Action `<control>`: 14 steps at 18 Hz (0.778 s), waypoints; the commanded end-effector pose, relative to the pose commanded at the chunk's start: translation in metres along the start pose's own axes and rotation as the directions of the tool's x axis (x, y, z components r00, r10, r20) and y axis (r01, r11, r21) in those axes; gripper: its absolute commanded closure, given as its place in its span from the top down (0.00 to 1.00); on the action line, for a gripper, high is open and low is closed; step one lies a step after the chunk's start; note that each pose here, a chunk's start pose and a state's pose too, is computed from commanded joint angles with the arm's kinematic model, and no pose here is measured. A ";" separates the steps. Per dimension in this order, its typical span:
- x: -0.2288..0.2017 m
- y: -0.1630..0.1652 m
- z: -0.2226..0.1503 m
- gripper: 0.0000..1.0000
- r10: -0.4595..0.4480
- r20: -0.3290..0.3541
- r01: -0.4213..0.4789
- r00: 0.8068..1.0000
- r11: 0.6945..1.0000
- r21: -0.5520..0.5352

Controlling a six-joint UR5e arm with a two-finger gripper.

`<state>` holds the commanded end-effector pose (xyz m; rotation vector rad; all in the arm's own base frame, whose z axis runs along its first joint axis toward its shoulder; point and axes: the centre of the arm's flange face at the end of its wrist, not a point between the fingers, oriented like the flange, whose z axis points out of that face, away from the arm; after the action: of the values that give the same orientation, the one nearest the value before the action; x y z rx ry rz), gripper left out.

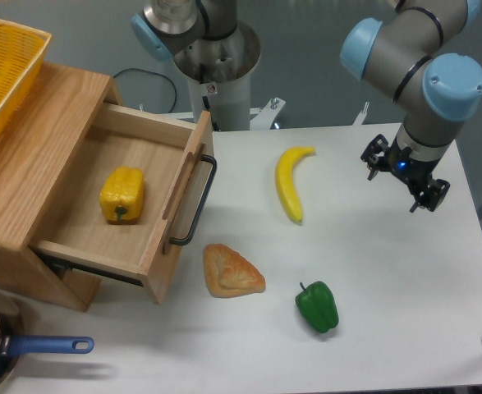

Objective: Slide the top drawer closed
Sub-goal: 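Move the gripper from its start pose toward the open wooden drawer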

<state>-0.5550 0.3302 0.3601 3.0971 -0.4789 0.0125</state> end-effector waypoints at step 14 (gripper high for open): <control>0.041 0.016 0.014 1.00 -0.181 -0.014 0.181 0.983 0.983 -0.001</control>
<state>-0.5205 0.3024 0.3467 3.1254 -0.1945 0.0333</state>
